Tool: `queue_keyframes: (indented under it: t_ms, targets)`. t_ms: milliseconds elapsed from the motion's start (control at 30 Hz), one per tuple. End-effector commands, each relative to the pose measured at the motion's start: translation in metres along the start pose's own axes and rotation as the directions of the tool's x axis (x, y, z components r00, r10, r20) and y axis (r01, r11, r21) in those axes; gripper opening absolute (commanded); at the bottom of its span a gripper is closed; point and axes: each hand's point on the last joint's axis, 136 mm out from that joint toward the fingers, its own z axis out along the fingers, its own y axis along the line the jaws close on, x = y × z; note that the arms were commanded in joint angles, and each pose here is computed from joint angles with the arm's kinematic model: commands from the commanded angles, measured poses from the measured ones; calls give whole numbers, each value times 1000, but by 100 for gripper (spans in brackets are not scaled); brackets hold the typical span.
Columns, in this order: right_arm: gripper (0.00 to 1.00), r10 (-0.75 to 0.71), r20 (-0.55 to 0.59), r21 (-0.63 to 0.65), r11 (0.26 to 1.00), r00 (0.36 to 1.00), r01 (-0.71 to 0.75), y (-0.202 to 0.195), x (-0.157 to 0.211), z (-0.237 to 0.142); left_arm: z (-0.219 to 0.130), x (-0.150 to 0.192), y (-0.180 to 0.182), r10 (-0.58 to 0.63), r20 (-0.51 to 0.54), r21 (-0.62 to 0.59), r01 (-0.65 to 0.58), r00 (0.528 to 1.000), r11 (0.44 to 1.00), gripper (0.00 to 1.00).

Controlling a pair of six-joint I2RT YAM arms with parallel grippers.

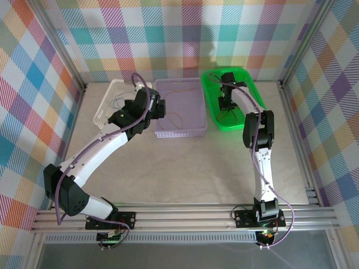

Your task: Untangle the cables

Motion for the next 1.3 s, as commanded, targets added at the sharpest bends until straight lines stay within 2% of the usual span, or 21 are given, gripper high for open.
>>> queue_keyframes:
  t_ms: [0, 167, 333, 833, 933, 1033, 1100, 1267]
  targets:
    - [5, 6, -89, -27, 1000, 996, -8, -1, 15, 0, -7, -9, 2, -28, 33, 12, 27, 999, 1000, 100]
    - [13, 13, -64, -34, 999, 998, -15, -3, 4, -16, -7, -9, 2, -28, 34, 12, 27, 999, 1000, 100]
    - [27, 26, -33, -49, 998, 999, -27, -5, -3, -38, -7, -9, 2, -28, 34, 10, 27, 999, 1000, 100]
    - [57, 87, 160, -74, 994, 983, -75, -20, -37, -138, -5, -8, 1, -19, 28, 11, 19, 999, 1000, 100]
    - [67, 111, 201, -104, 990, 973, -92, -18, -41, -157, -2, -7, 1, -11, 26, 1, 11, 1000, 1000, 100]
    - [85, 150, 310, -179, 979, 939, -98, -13, -46, -185, 4, -4, 2, 5, 13, -20, -5, 1000, 1000, 100]
    - [97, 169, 421, -233, 970, 891, -74, -9, -49, -212, 9, -1, 3, 14, 0, -41, -14, 1000, 999, 100]
    - [100, 176, 553, -301, 954, 815, -1, -1, -21, -245, 21, 5, 12, 29, -33, -100, -32, 999, 994, 100]
